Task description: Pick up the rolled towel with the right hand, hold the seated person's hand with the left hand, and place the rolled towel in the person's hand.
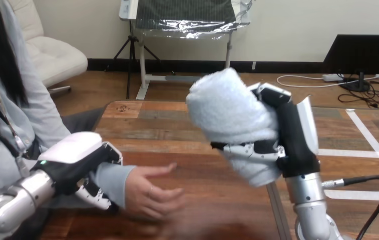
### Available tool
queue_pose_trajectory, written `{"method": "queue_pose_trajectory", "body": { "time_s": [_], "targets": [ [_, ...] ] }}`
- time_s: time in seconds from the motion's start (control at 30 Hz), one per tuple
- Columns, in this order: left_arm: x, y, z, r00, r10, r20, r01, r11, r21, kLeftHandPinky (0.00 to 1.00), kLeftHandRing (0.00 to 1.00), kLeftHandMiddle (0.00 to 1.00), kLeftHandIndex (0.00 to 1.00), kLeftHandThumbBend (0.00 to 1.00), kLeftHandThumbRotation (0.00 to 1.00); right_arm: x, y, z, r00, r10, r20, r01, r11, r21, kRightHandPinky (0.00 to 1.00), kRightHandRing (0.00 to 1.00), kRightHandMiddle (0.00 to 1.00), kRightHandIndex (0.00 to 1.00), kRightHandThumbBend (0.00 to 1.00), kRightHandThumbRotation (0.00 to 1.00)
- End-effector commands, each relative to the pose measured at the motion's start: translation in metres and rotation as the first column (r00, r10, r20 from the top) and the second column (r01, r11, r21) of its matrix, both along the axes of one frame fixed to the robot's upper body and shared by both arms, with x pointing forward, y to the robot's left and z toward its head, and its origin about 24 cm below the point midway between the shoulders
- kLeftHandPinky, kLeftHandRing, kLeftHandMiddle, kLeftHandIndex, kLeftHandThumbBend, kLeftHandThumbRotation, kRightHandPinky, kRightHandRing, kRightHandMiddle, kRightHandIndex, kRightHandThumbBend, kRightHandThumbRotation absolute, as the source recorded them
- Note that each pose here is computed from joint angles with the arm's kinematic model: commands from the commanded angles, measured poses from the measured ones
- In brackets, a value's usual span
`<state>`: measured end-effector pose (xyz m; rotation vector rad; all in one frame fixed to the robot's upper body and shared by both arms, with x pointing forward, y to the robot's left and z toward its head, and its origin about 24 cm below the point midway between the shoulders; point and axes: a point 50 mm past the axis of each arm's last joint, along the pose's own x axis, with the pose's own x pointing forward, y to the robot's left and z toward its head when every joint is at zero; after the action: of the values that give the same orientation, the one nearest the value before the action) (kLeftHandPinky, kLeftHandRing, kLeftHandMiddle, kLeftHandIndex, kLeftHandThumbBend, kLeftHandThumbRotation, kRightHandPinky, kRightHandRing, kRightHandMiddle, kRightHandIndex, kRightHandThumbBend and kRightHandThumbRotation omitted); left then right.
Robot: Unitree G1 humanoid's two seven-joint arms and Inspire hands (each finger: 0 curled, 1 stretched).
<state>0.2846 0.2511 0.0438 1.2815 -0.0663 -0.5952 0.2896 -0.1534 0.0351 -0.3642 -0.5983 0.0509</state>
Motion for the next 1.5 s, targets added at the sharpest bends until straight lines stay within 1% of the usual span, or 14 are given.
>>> {"method": "queue_pose_trajectory", "body": {
  "time_s": [0.0,0.13,0.23,0.37,0.57,0.7,0.93,1.1,1.2,1.33,1.47],
  "targets": [
    [0.023,-0.022,0.059,0.97,-0.072,0.233,0.093,0.992,-0.083,0.27,0.33,0.37,0.36,0.82,0.0,0.015,0.009,0.021,0.997,0.01,0.07,-0.012,0.999,0.035,0.14,0.18,0.21,0.18,0.64,0.0],
    [0.025,-0.027,0.067,0.966,-0.078,0.246,0.103,0.99,-0.091,0.27,0.33,0.37,0.36,0.83,0.0,0.016,0.011,0.019,0.998,0.015,0.057,-0.017,0.999,0.03,0.14,0.18,0.2,0.18,0.64,0.0],
    [0.025,-0.029,0.071,0.964,-0.082,0.254,0.11,0.989,-0.098,0.27,0.33,0.36,0.36,0.83,0.0,0.016,0.013,0.019,0.999,0.016,0.051,-0.017,0.999,0.027,0.14,0.18,0.2,0.18,0.65,0.0],
    [0.028,-0.034,0.078,0.954,-0.095,0.284,0.13,0.986,-0.107,0.27,0.32,0.36,0.36,0.82,0.0,0.017,0.016,0.016,0.999,0.014,0.036,-0.015,1.0,0.015,0.14,0.19,0.2,0.18,0.65,0.0],
    [0.03,-0.039,0.086,0.945,-0.107,0.308,0.15,0.982,-0.118,0.26,0.31,0.35,0.36,0.81,0.0,0.018,0.019,0.014,1.0,0.01,0.023,-0.01,1.0,-0.008,0.14,0.18,0.21,0.18,0.67,0.0],
    [0.032,-0.042,0.091,0.943,-0.115,0.313,0.159,0.98,-0.12,0.26,0.31,0.36,0.36,0.8,0.0,0.018,0.022,0.013,1.0,0.006,0.021,-0.006,1.0,-0.017,0.14,0.17,0.21,0.18,0.68,0.0],
    [0.034,-0.047,0.101,0.942,-0.12,0.313,0.166,0.978,-0.125,0.28,0.32,0.37,0.38,0.79,0.0,0.018,0.027,0.011,1.0,0.015,0.01,-0.015,1.0,-0.023,0.14,0.17,0.21,0.18,0.69,0.0],
    [0.035,-0.05,0.105,0.939,-0.127,0.321,0.176,0.976,-0.127,0.29,0.33,0.37,0.38,0.81,0.0,0.017,0.029,0.008,1.0,0.016,-0.005,-0.016,0.999,-0.029,0.13,0.17,0.21,0.18,0.7,0.0],
    [0.036,-0.052,0.107,0.933,-0.135,0.333,0.187,0.974,-0.13,0.29,0.33,0.38,0.38,0.82,0.0,0.017,0.031,0.006,1.0,0.013,-0.016,-0.014,0.999,-0.04,0.14,0.17,0.21,0.18,0.7,0.0],
    [0.037,-0.054,0.109,0.927,-0.14,0.348,0.196,0.972,-0.129,0.3,0.34,0.38,0.39,0.82,0.0,0.016,0.035,0.003,0.999,0.021,-0.028,-0.023,0.998,-0.051,0.14,0.17,0.22,0.18,0.71,0.0],
    [0.038,-0.055,0.111,0.925,-0.143,0.351,0.199,0.971,-0.13,0.3,0.34,0.38,0.39,0.82,0.0,0.014,0.039,0.0,0.999,0.032,-0.041,-0.035,0.998,-0.054,0.14,0.18,0.22,0.18,0.71,0.0]
  ]
}}
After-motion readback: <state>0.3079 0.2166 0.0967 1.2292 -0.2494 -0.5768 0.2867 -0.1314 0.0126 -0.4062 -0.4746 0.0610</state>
